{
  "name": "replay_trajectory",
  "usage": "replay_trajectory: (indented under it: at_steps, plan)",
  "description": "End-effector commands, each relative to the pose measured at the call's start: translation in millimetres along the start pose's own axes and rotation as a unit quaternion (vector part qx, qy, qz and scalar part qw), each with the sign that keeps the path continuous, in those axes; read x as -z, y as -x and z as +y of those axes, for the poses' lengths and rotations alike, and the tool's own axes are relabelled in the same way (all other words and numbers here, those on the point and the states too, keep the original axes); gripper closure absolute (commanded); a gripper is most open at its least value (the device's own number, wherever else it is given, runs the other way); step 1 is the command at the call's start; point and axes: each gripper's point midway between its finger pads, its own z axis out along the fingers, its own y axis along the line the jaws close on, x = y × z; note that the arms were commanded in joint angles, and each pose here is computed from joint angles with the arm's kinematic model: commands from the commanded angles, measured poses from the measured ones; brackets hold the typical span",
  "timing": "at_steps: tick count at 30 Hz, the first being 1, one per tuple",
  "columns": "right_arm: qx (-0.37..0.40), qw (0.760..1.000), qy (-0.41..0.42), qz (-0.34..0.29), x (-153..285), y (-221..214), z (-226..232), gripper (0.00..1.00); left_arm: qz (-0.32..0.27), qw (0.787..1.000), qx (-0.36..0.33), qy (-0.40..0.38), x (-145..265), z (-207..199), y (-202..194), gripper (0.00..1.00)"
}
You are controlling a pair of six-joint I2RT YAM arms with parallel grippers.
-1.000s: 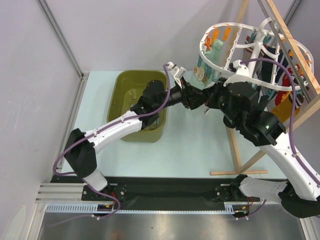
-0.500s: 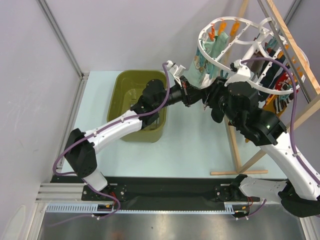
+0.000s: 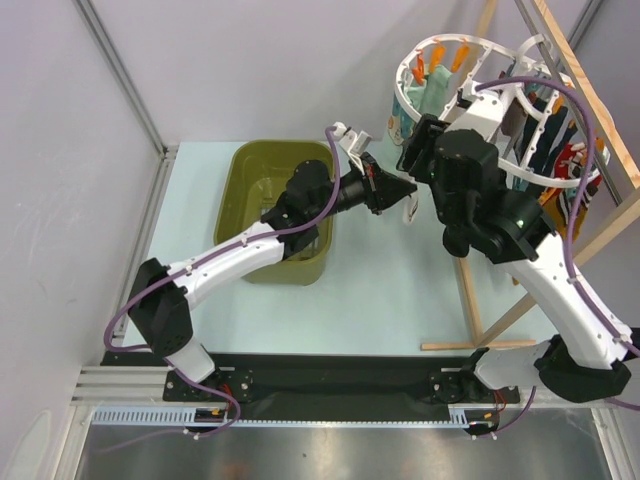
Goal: Remove the socks clipped to the hanger
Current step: Remove the sock from the hanger.
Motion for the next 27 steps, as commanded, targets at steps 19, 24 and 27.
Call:
replay_trajectory:
  at_steps: [19, 24, 27]
  plan:
    - [0.024, 0.99, -0.132, -0.046, -24.7, 13.2, -27.1, 0.34, -0.047, 0.997, -0.056, 0.017, 5.0, -31.1, 27.5, 1.0]
    - [0.026, 0.988, -0.142, -0.048, -28.9, 12.6, -29.7, 0.36, -0.052, 0.997, -0.057, 0.022, 6.4, -31.1, 27.9, 1.0]
    - [0.028, 0.988, -0.146, -0.049, -32.3, 12.1, -29.8, 0.37, -0.054, 0.997, -0.057, 0.022, 6.4, -31.3, 28.7, 1.0]
